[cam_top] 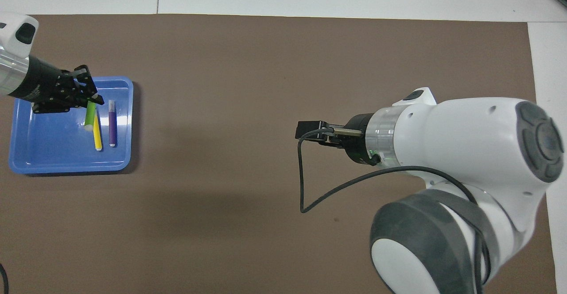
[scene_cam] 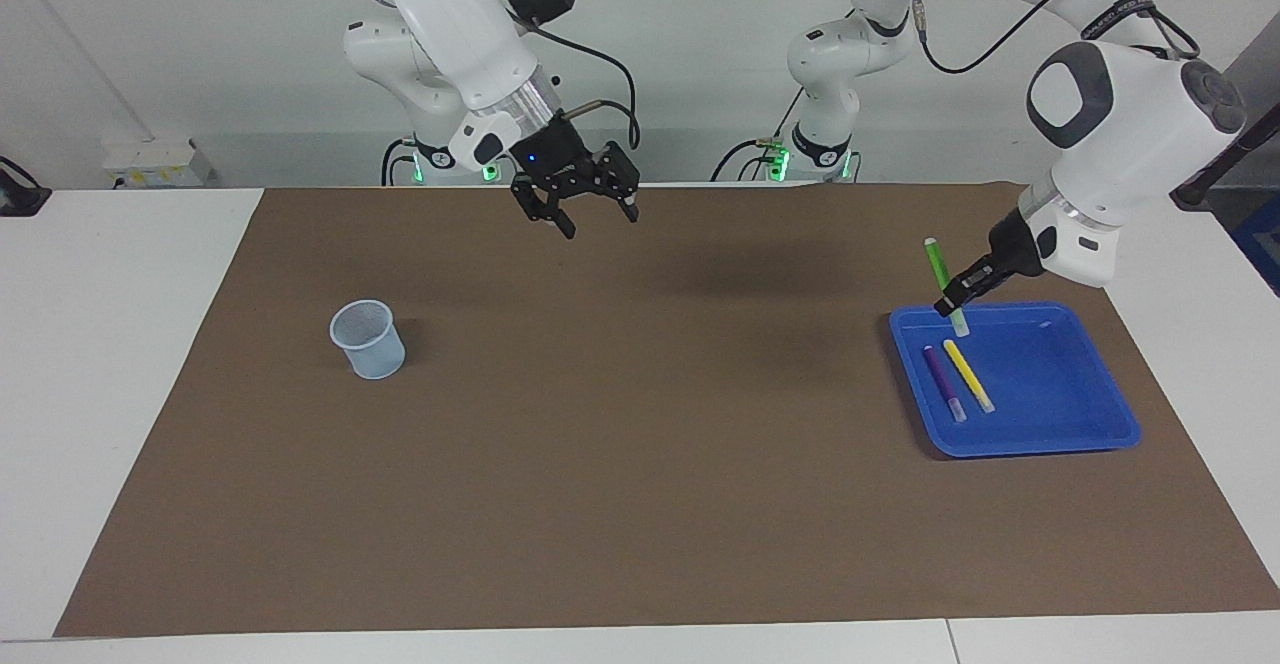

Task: Right arm passes pens to left for tray arrangement
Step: 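Carry the green pen to the tray with the left gripper while the right gripper withdraws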

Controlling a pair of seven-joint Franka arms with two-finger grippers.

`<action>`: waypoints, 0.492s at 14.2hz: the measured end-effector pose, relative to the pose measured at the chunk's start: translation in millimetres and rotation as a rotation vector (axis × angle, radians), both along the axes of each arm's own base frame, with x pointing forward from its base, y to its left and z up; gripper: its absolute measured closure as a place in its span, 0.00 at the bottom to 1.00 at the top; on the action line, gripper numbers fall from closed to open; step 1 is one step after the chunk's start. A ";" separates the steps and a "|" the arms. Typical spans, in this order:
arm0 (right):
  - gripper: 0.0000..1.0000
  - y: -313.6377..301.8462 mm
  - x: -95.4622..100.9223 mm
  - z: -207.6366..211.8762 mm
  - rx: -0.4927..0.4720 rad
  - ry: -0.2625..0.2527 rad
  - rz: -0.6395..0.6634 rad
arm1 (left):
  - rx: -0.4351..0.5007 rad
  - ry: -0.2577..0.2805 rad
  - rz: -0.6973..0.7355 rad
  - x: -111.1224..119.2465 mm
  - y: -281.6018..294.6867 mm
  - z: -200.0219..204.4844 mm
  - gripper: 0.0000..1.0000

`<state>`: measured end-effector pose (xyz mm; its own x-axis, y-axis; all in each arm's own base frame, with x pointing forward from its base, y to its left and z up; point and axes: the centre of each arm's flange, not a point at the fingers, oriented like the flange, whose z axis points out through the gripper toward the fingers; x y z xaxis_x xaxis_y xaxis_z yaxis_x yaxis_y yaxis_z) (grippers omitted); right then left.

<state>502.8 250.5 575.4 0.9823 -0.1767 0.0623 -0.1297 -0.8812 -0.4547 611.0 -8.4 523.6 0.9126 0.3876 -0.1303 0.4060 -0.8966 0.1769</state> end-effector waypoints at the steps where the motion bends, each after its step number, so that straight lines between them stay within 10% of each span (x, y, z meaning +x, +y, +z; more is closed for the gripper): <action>1: 0.00 -10.3 -2.4 7.7 -0.009 0.000 0.013 | 0.011 -0.001 -0.020 -1.3 11.1 0.3 0.81; 7: 0.00 -45.5 -1.6 32.1 -0.039 -0.006 0.044 | 0.032 -0.013 -0.127 -12.0 66.1 7.0 0.81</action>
